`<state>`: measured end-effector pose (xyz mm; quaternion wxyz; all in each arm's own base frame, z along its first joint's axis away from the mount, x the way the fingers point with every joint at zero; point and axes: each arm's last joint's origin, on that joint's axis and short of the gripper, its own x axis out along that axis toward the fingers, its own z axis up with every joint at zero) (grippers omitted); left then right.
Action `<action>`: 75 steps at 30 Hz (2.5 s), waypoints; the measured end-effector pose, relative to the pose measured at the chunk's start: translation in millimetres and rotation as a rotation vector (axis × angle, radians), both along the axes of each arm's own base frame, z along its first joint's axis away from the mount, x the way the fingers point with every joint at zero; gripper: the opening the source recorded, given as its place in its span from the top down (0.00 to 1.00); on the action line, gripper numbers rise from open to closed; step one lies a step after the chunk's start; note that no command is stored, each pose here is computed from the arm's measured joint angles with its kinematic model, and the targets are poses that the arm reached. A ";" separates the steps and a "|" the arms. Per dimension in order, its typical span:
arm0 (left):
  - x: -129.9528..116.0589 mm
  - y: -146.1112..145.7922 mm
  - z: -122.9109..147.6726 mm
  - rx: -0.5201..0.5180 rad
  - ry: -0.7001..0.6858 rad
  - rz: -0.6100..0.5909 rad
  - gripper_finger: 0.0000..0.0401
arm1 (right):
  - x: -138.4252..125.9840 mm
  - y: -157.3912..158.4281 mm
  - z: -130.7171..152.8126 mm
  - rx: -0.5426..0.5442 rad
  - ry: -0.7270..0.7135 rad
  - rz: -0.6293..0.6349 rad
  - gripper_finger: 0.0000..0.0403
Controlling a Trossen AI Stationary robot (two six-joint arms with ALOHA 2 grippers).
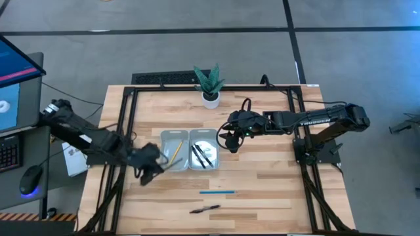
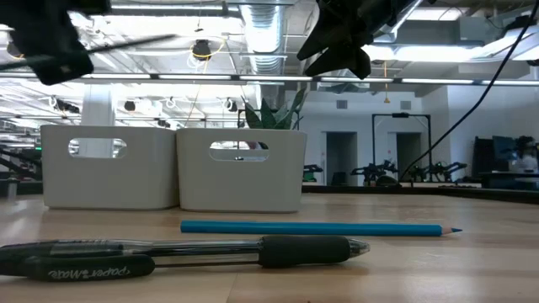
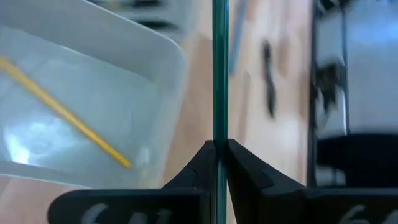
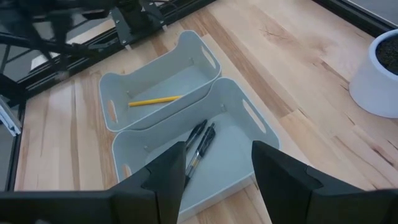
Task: Sort pens & pencils
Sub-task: Put the green pencil into the left gray bin, then put the blue pencil into the left gray bin
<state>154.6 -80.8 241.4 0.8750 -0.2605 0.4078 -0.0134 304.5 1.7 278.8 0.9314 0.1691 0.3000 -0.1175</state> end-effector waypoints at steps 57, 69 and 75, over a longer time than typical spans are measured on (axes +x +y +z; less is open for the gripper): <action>72.4 54.3 -80.9 -0.108 0.411 0.518 0.90 | -0.7 -14.2 -0.7 0.021 0.004 -0.059 0.49; 69.4 54.6 -69.5 -0.149 0.367 0.491 0.90 | -0.7 -14.2 -0.7 0.021 0.005 -0.059 0.49; 60.2 57.3 -44.9 -0.156 0.233 0.492 0.90 | -0.7 -14.2 -0.7 0.021 0.005 -0.059 0.49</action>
